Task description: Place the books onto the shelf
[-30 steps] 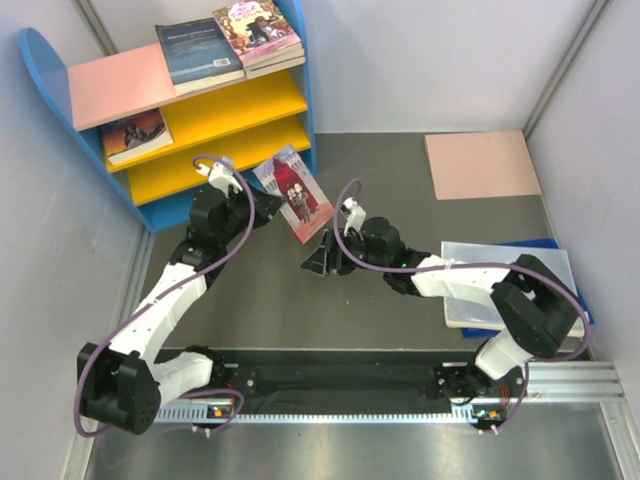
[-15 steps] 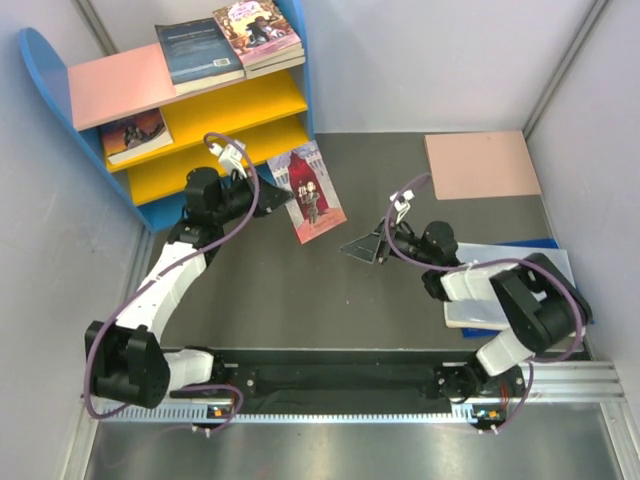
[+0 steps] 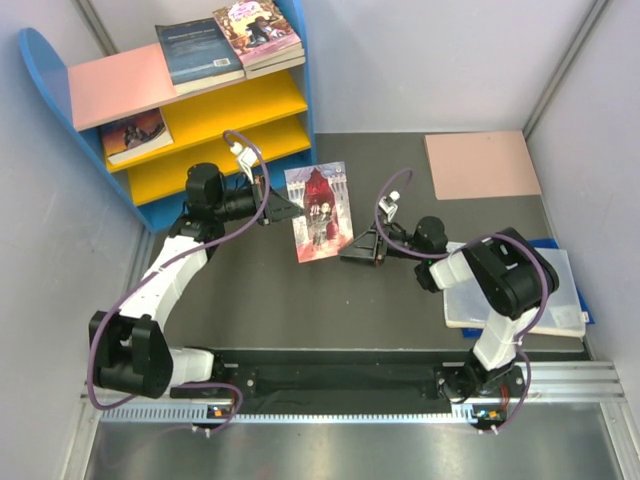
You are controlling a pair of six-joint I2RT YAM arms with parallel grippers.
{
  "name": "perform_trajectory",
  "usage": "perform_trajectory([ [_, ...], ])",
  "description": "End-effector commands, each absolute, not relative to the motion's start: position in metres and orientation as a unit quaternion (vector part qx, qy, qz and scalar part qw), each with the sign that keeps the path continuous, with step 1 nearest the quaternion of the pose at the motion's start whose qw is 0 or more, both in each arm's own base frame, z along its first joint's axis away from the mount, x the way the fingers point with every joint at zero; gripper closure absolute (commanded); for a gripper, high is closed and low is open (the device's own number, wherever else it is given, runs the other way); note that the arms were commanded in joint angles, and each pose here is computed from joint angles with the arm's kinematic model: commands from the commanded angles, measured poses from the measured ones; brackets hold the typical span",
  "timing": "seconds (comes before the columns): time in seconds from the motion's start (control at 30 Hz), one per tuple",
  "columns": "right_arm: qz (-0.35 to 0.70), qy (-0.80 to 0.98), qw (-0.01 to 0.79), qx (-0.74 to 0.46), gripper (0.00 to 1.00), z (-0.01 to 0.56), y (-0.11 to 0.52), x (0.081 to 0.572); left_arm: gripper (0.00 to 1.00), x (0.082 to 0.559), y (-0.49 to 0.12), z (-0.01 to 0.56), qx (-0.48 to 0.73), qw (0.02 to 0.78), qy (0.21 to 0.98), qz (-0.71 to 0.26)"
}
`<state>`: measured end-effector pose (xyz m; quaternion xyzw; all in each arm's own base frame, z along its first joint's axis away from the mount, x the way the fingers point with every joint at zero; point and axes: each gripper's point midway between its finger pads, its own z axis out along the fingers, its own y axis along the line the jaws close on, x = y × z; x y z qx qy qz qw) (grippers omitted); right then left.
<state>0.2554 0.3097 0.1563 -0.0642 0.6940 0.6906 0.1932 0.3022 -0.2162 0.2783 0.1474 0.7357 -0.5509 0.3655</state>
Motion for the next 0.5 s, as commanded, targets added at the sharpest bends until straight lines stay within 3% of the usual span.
perform_trajectory([
  [0.0, 0.727, 0.553, 0.354, -0.199, 0.09, 0.241, 0.297, 0.249, 1.00, 0.288, -0.217, 0.289, 0.200, 0.369, 0.711, -0.564],
  [0.47, 0.736, 0.526, 0.365, -0.221, 0.08, 0.270, 0.303, 0.254, 1.00, 0.267, -0.219, 0.256, 0.188, 0.311, 0.720, -0.591],
])
